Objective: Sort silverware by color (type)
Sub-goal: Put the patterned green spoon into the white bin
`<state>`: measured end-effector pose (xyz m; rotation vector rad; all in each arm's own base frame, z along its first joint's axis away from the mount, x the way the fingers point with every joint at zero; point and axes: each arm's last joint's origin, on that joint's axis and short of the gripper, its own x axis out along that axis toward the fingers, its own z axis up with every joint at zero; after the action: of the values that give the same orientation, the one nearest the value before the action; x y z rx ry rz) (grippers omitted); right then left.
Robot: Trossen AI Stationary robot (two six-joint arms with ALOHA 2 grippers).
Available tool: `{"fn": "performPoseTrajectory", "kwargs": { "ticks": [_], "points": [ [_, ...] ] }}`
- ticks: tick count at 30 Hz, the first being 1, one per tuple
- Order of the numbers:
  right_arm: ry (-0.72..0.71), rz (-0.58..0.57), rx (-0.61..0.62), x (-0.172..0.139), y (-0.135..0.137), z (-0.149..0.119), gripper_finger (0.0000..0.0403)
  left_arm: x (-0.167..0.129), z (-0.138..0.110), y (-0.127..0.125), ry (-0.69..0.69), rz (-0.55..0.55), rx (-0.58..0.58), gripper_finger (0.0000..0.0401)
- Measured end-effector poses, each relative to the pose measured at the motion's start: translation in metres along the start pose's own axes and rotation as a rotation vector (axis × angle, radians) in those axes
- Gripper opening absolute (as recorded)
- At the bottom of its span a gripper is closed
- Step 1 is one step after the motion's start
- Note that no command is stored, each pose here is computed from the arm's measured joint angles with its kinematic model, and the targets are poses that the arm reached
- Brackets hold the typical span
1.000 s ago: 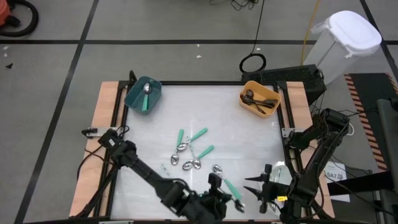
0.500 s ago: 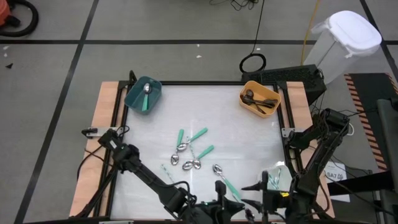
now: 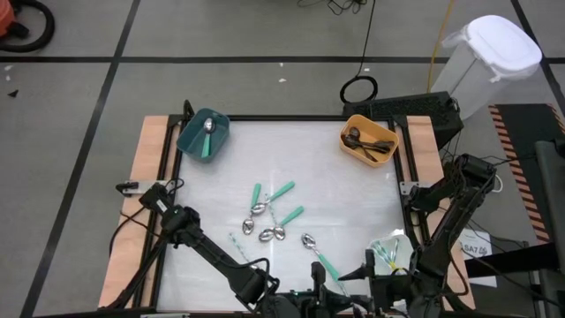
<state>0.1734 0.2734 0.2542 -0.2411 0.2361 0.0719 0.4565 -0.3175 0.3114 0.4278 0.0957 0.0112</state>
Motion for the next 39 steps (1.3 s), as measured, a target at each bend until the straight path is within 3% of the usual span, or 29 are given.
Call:
{"fn": "performPoseTrajectory", "kwargs": {
  "ticks": [6,15,20,24,30,39],
  "points": [
    [-0.027,-0.007,-0.027,0.002,-0.001,0.005,0.0161,0.005,-0.003,0.006,0.007,0.008,0.002,0.0004],
    [-0.018,-0.005,-0.067,0.001,-0.001,0.003,0.0027,0.004,-0.004,0.004,0.025,-0.002,0.024,0.0009],
    [-0.009,0.001,-0.07,-0.002,-0.005,0.005,0.0028,0.003,-0.006,0.003,0.048,0.01,-0.029,0.0037],
    [0.0,0.005,-0.078,-0.008,-0.012,0.008,0.0036,-0.001,-0.008,-0.002,0.083,0.031,-0.062,0.0093],
    [0.071,0.066,-0.17,-0.02,-0.026,0.008,0.0029,-0.017,-0.011,-0.016,0.172,0.174,-0.082,0.0163],
    [0.335,0.264,-0.301,-0.053,-0.07,-0.003,0.0034,-0.036,-0.021,-0.034,0.281,0.19,-0.055,0.0172]
  ]
}}
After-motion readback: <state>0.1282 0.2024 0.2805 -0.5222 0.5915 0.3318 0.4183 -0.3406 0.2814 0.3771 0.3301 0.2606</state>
